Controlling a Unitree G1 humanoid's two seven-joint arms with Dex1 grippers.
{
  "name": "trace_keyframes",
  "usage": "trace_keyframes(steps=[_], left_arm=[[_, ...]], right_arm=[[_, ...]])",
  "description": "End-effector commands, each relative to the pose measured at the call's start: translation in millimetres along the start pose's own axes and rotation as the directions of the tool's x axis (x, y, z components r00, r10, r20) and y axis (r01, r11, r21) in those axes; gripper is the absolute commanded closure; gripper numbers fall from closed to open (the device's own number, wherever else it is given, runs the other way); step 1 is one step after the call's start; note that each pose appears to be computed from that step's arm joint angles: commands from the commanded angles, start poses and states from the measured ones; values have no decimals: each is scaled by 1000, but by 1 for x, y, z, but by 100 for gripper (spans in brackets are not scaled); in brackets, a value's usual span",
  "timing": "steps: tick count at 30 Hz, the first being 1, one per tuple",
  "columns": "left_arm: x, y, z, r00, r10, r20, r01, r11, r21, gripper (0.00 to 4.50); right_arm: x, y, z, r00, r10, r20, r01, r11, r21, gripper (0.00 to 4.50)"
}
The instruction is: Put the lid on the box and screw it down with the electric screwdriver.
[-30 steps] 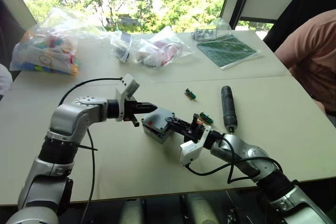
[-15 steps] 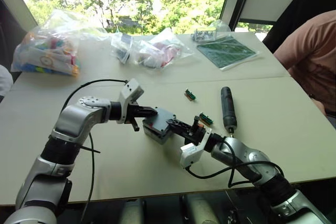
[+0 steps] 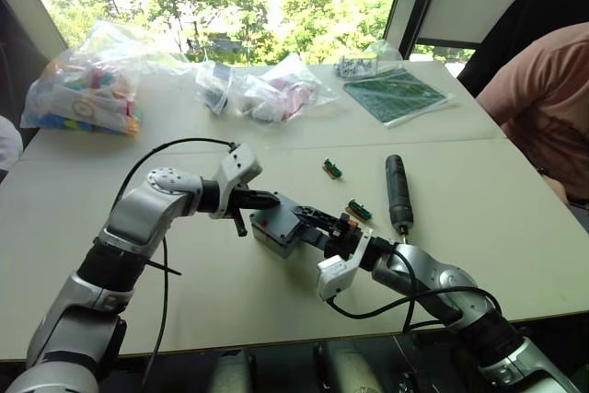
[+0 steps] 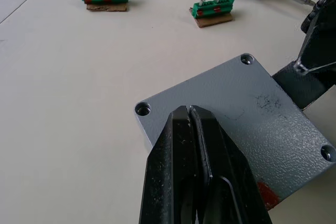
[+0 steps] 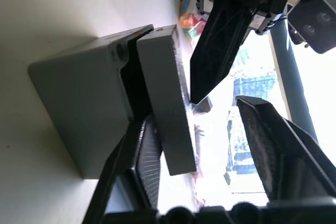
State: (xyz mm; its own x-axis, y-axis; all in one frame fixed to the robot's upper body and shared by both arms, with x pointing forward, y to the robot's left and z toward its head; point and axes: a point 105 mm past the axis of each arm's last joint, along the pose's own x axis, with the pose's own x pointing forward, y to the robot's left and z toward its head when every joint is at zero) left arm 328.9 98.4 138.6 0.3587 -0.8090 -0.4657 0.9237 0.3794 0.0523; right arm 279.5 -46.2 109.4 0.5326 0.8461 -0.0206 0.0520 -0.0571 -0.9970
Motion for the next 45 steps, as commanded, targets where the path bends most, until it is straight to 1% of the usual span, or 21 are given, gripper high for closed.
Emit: trace_keyframes(steps=[1, 4, 6, 14, 17, 21, 25, 29, 30, 31, 33, 34, 35, 36, 37, 38, 39, 41, 42, 43, 45], left_arm=[[9, -7, -34, 991, -6, -133, 4, 1000, -15, 450], [12, -11, -52, 980, -5, -200, 7, 1000, 11, 450], [13, -14, -58, 976, -6, -219, 9, 1000, 13, 450], [17, -13, -64, 972, 12, -236, -3, 999, 36, 450], [18, -14, -62, 974, 12, -225, -3, 999, 39, 450], [18, -16, -46, 990, -5, -143, 15, 998, 66, 450], [7, -12, -15, 1000, 1, 8, -1, 998, 63, 450], [-7, -7, 13, 992, 11, 129, -17, 999, 43, 450], [-11, -7, 19, 988, 10, 156, -16, 999, 34, 450], [-16, -6, 30, 979, 3, 205, -6, 1000, 14, 450], [-28, -6, 49, 956, -3, 292, 11, 1000, -24, 450], [-33, -5, 58, 944, 0, 329, 13, 999, -40, 450], [-39, -3, 66, 930, 10, 367, 17, 997, -70, 450], [-45, -1, 75, 916, 21, 401, 24, 994, -107, 450], [-49, 0, 80, 906, 27, 422, 32, 991, -133, 450], [-53, 0, 83, 901, 30, 432, 39, 988, -151, 450], [-55, 0, 85, 900, 33, 435, 43, 986, -162, 450], [-64, 8, 83, 900, 74, 429, 20, 978, -210, 450], [-67, 16, 77, 908, 113, 404, -18, 973, -231, 450], [-67, 26, 65, 925, 159, 345, -82, 970, -228, 450], [-63, 38, 38, 953, 205, 222, -166, 969, -185, 450]], right_arm=[[-6, 6, 7, 999, 26, 21, -26, 1000, 10, 142], [-10, 1, 6, 1000, 10, 17, -10, 1000, 8, 142], [-12, -1, 6, 1000, 7, 17, -7, 1000, 6, 142], [-21, -8, 6, 1000, -18, 14, 18, 1000, 6, 142], [-24, -9, 6, 1000, -22, 12, 22, 1000, 11, 142], [-31, -8, 2, 999, -26, -21, 26, 999, 41, 142], [-32, -9, -4, 998, -46, -52, 50, 996, 69, 142], [-31, -9, -8, 996, -52, -74, 59, 994, 93, 142], [-31, -8, -10, 995, -53, -80, 61, 993, 101, 162], [-32, -8, -11, 995, -53, -85, 63, 992, 113, 185], [-34, -9, -13, 994, -61, -94, 74, 987, 142, 251], [-35, -10, -14, 993, -65, -98, 80, 985, 155, 275], [-36, -10, -16, 992, -70, -107, 89, 979, 185, 316], [-39, -12, -21, 986, -82, -143, 119, 955, 271, 345], [-41, -13, -24, 982, -88, -168, 140, 932, 334, 395], [-44, -15, -28, 975, -99, -197, 173, 895, 411, 422], [-46, -16, -30, 972, -103, -213, 193, 868, 458, 437], [-52, -28, -37, 953, -144, -267, 270, 805, 528, 437], [-55, -34, -38, 942, -166, -292, 312, 756, 575, 437], [-57, -39, -39, 931, -182, -317, 354, 664, 659, 437], [-55, -38, -32, 938, -149, -313, 346, 466, 814, 437]])
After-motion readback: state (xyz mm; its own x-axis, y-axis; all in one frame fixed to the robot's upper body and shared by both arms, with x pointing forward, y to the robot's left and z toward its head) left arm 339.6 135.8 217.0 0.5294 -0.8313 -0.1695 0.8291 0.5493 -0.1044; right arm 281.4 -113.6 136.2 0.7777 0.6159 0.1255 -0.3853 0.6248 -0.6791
